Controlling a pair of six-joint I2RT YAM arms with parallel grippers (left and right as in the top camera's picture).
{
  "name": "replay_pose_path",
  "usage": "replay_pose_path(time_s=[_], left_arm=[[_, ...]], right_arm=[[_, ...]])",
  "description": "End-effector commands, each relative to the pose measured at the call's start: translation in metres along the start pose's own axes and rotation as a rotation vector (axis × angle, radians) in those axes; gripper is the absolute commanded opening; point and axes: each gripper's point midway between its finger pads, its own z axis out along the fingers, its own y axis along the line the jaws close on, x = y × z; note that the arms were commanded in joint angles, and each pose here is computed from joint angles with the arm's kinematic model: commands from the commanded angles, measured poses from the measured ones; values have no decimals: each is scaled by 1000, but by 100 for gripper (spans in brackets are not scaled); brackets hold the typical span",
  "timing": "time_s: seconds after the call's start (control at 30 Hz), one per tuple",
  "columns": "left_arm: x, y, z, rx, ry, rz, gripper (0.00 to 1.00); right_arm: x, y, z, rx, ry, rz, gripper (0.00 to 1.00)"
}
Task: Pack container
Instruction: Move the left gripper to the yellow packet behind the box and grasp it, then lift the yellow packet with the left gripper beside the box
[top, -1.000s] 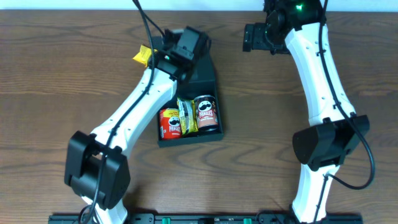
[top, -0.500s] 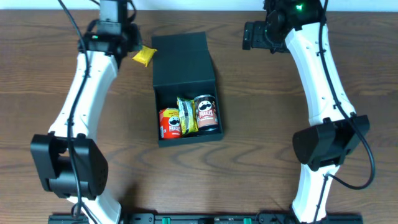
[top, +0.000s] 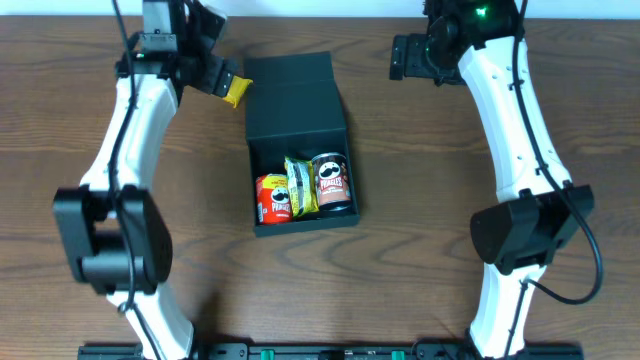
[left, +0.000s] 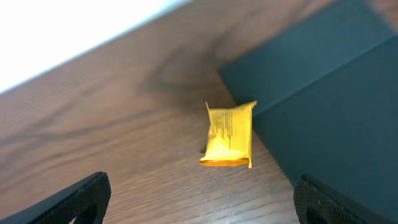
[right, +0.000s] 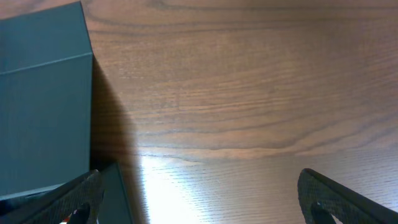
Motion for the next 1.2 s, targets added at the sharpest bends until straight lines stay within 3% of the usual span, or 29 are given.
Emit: replay_pose_path(time_s=[0.0,0.73,0.83,0.93,1.17], left_arm=[[12,-8,30,72,19,26,95],[45,-26,99,165,73,-14,95],[44,-26,100,161,66,-12,100],[43,-25,101,159,61,-14,89],[55,-29,112,171,90,-34,89]], right_arm=[[-1,-7,-3,17,-5,-8,99],[9,-9,-2,30,37,-6,99],[9,-9,-2,30,37,-7,99],[9,-9,-2,30,36,-7,99],[9,-9,-2,30,37,-7,99]])
